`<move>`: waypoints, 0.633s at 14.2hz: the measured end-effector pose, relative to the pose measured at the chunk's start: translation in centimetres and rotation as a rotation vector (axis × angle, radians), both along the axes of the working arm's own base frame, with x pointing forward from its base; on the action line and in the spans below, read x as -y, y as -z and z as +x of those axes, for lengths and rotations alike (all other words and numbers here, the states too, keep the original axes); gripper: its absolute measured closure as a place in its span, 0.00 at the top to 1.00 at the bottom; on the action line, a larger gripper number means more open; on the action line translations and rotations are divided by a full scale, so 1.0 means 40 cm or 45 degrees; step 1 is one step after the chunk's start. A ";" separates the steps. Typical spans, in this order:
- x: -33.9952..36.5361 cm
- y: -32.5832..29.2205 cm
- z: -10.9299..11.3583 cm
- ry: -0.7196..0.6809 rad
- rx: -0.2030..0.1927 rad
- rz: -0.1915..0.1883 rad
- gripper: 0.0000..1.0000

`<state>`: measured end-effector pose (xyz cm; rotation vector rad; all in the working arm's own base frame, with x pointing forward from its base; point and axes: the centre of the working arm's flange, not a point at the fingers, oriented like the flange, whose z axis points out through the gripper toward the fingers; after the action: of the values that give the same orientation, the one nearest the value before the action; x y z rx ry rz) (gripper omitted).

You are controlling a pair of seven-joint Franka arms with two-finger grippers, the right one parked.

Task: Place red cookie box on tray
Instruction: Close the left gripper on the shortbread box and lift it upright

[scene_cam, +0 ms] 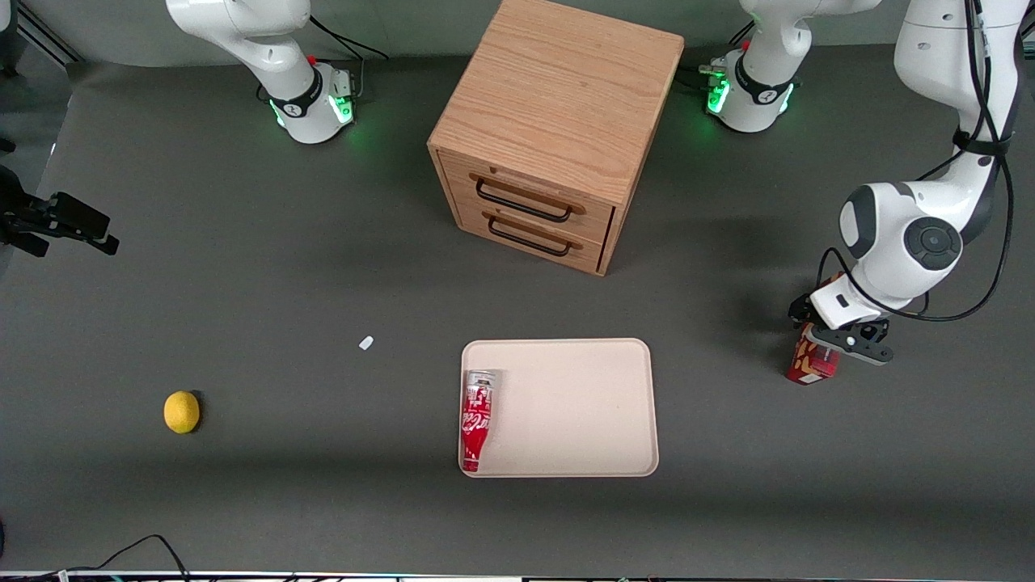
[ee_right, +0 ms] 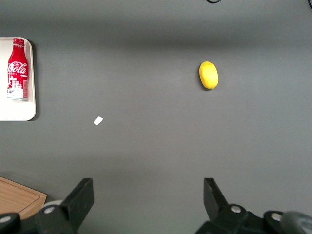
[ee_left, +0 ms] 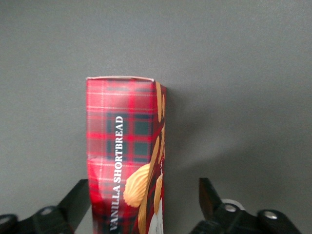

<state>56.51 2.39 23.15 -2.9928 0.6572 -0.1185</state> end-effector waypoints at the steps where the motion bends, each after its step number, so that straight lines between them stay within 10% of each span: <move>1: 0.000 0.004 0.000 0.001 0.000 0.000 0.95; 7: -0.003 0.004 0.000 0.001 0.000 0.001 0.31; 9: -0.008 0.003 0.000 -0.003 0.001 0.003 0.24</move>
<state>56.53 2.73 23.02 -2.9910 0.6529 -0.1189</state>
